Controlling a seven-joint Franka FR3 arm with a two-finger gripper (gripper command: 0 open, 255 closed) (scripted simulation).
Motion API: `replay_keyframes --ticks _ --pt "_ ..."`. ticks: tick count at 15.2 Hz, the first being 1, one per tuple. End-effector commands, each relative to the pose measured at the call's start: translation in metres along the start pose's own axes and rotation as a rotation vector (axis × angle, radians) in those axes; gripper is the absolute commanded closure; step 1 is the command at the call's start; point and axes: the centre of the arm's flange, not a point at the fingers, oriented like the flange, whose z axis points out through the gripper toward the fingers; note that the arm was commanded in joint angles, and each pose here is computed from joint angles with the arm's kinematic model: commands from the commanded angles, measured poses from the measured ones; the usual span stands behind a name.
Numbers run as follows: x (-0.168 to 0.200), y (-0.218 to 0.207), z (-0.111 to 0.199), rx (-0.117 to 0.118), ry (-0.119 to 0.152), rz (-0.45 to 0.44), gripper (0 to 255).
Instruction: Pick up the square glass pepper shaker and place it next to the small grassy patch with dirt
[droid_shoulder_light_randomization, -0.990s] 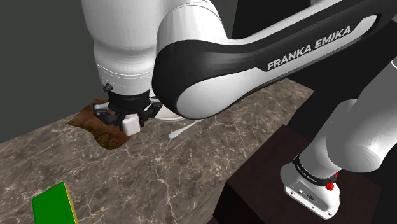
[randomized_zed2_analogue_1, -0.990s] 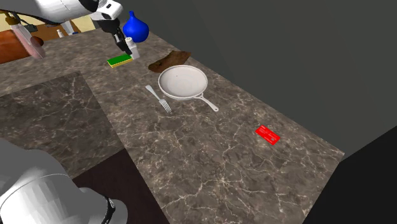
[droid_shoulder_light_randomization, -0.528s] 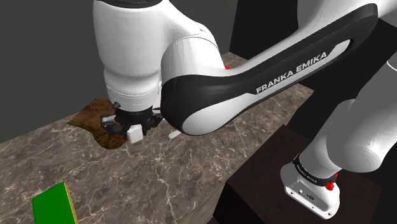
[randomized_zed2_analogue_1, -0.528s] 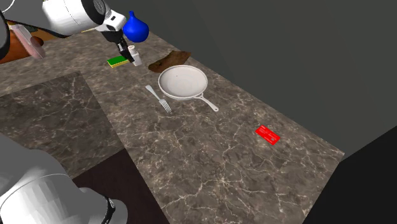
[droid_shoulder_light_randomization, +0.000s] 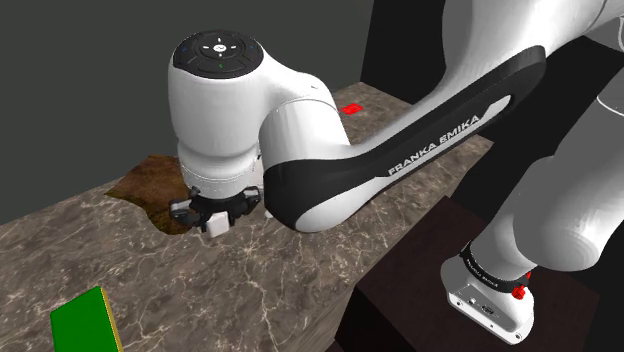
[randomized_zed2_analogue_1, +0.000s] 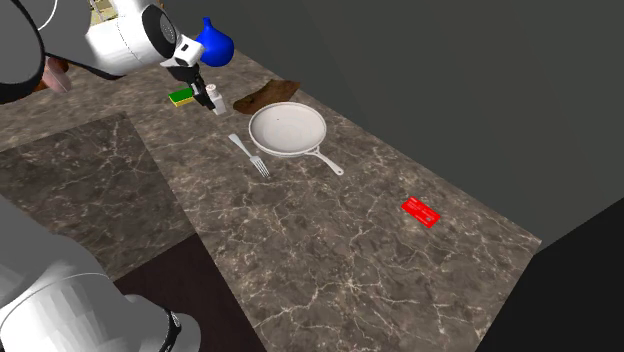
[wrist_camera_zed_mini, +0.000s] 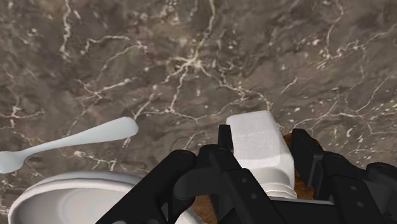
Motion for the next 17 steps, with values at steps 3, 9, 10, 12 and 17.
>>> replay_keyframes --ticks 3,9,10,12,17 --pt "-0.005 0.004 0.02 0.0 0.0 0.0 255" --pt "-0.01 0.007 0.037 0.0 0.0 0.0 255" --pt "-0.01 0.007 0.037 0.0 0.0 0.0 255" --pt "-0.01 0.007 0.037 0.0 0.0 0.0 255" --pt "-0.01 0.007 0.037 0.0 0.0 0.0 0"
